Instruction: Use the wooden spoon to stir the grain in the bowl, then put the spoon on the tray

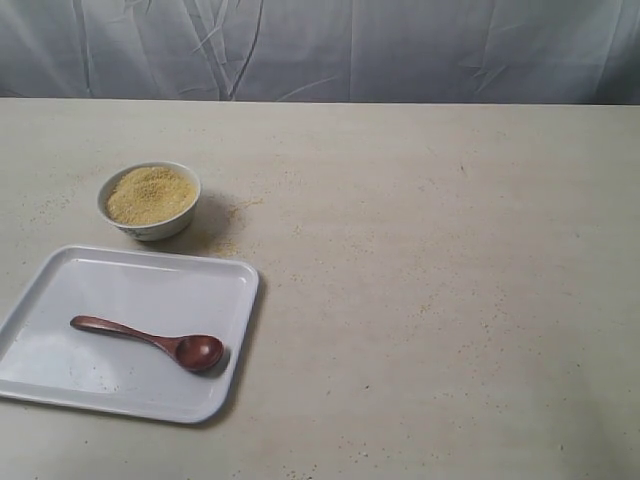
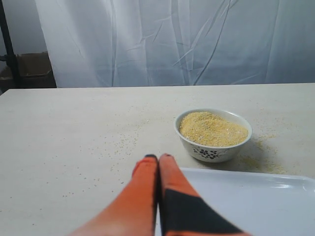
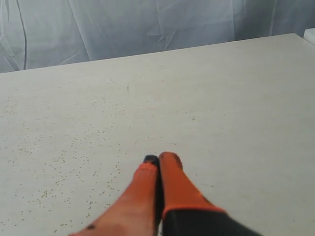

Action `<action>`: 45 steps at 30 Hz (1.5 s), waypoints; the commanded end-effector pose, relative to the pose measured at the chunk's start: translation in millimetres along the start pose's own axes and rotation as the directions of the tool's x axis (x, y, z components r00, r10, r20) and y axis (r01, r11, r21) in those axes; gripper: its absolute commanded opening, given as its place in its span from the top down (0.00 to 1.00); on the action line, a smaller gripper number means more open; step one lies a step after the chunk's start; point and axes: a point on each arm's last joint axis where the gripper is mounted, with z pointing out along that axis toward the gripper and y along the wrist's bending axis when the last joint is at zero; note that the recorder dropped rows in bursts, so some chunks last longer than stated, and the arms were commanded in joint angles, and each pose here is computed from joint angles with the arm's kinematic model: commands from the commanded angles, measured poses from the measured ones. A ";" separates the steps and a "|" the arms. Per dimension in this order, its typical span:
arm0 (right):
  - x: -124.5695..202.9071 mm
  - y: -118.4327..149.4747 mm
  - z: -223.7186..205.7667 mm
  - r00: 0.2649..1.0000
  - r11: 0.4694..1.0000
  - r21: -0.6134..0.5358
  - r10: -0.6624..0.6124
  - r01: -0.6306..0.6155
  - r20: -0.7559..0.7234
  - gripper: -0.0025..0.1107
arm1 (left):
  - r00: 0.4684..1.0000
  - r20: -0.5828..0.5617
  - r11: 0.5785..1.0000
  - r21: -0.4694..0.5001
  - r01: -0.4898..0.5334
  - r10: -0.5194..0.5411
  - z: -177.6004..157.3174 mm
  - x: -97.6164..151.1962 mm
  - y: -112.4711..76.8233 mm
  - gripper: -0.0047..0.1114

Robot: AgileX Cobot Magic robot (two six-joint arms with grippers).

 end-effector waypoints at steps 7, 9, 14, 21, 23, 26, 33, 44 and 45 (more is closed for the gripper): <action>-0.2 -0.5 -0.1 1.000 1.000 0.008 -0.002 0.002 0.011 0.98 | 1.000 0.014 1.000 0.012 -0.002 0.002 -0.2 -0.3 -0.7 0.96; -0.2 -0.5 -0.1 1.000 1.000 0.008 -0.002 0.002 0.011 0.98 | 1.000 0.014 1.000 0.012 -0.002 0.002 -0.2 -0.3 -0.7 0.96; -0.2 -0.5 -0.1 1.000 1.000 0.008 -0.002 0.002 0.011 0.98 | 1.000 0.014 1.000 0.012 -0.002 0.002 -0.2 -0.3 -0.7 0.96; -0.2 -0.5 -0.1 1.000 1.000 0.008 -0.002 0.002 0.011 0.98 | 1.000 0.014 1.000 0.012 -0.002 0.002 -0.2 -0.3 -0.7 0.96; -0.2 -0.5 -0.1 1.000 1.000 0.008 -0.002 0.002 0.011 0.98 | 1.000 0.014 1.000 0.012 -0.002 0.002 -0.2 -0.3 -0.7 0.96; -0.2 -0.5 -0.1 1.000 1.000 0.008 -0.002 0.002 0.011 0.98 | 1.000 0.014 1.000 0.012 -0.002 0.002 -0.2 -0.3 -0.7 0.96; 0.0 -0.5 -0.1 1.000 1.000 0.008 -0.002 0.002 0.010 0.98 | 1.000 0.014 1.000 0.012 -0.002 0.002 -0.2 -0.3 -0.7 0.96; 0.0 -0.5 -0.1 1.000 1.000 0.008 -0.002 0.002 0.010 0.98 | 1.000 0.014 1.000 0.012 -0.002 0.002 -0.2 -0.3 -0.7 0.96; 0.0 -0.5 -0.1 1.000 1.000 0.008 -0.002 0.002 0.010 0.98 | 1.000 0.014 1.000 0.012 -0.002 0.002 -0.2 -0.3 -0.7 0.96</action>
